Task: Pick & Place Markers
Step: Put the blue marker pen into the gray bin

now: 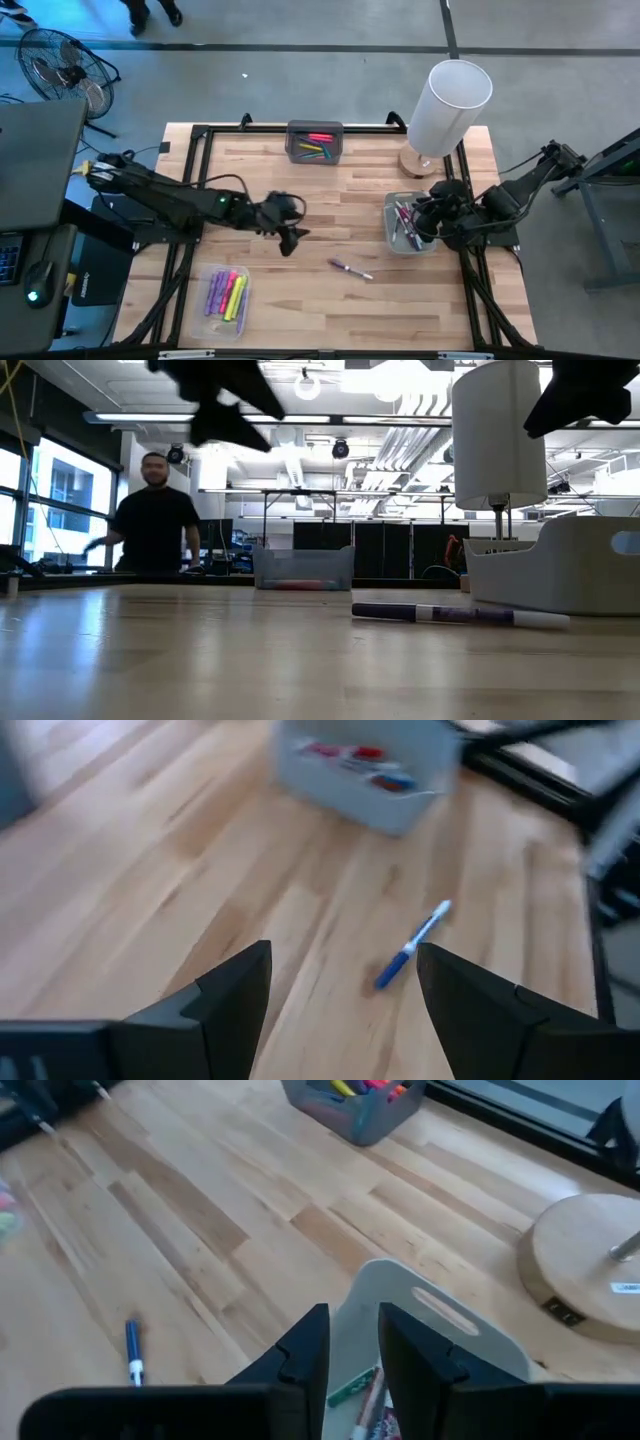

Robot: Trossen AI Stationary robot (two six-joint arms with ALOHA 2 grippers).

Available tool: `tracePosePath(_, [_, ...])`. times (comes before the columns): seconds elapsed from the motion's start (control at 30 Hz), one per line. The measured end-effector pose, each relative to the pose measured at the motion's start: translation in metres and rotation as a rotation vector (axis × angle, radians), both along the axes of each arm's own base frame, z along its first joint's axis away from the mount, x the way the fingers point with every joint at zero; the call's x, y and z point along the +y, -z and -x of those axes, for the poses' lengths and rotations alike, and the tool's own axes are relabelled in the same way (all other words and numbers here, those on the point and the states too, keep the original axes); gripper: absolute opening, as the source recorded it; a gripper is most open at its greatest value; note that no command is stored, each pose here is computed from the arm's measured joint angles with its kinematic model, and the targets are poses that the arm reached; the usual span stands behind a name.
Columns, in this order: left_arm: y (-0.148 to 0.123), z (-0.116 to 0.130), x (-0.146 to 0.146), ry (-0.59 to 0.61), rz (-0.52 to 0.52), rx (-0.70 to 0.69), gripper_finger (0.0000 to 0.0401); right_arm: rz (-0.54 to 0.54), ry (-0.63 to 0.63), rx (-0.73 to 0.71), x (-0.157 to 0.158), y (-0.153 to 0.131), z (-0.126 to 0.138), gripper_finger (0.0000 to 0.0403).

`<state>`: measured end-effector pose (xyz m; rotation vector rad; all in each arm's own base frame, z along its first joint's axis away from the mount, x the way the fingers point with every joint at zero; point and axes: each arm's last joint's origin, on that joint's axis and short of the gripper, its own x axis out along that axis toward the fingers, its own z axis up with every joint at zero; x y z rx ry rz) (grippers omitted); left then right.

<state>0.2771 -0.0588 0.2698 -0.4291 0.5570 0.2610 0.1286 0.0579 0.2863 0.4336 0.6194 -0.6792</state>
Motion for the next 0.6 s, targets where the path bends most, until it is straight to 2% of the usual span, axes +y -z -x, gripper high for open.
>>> tracePosePath(0.1, [0.002, -0.021, 0.000, 0.150, -0.085, -0.027, 0.0247, -0.021, 0.001, -0.034, 0.002, -0.001, -0.003, 0.0078])
tracePosePath(0.33, [0.017, -0.072, -0.014, 0.456, -0.359, 0.124, 0.0247, -0.091, 0.068, -0.104, -0.001, -0.004, -0.010, 0.0078])
tracePosePath(0.4, [0.023, -0.087, -0.018, 0.528, -0.390, 0.167, 0.0247, -0.109, 0.078, -0.110, -0.001, -0.003, -0.013, 0.0078])
tracePosePath(0.6, [0.042, -0.123, -0.037, 0.676, -0.393, 0.296, 0.0247, -0.201, 0.093, -0.090, 0.000, 0.000, -0.022, 0.0078])
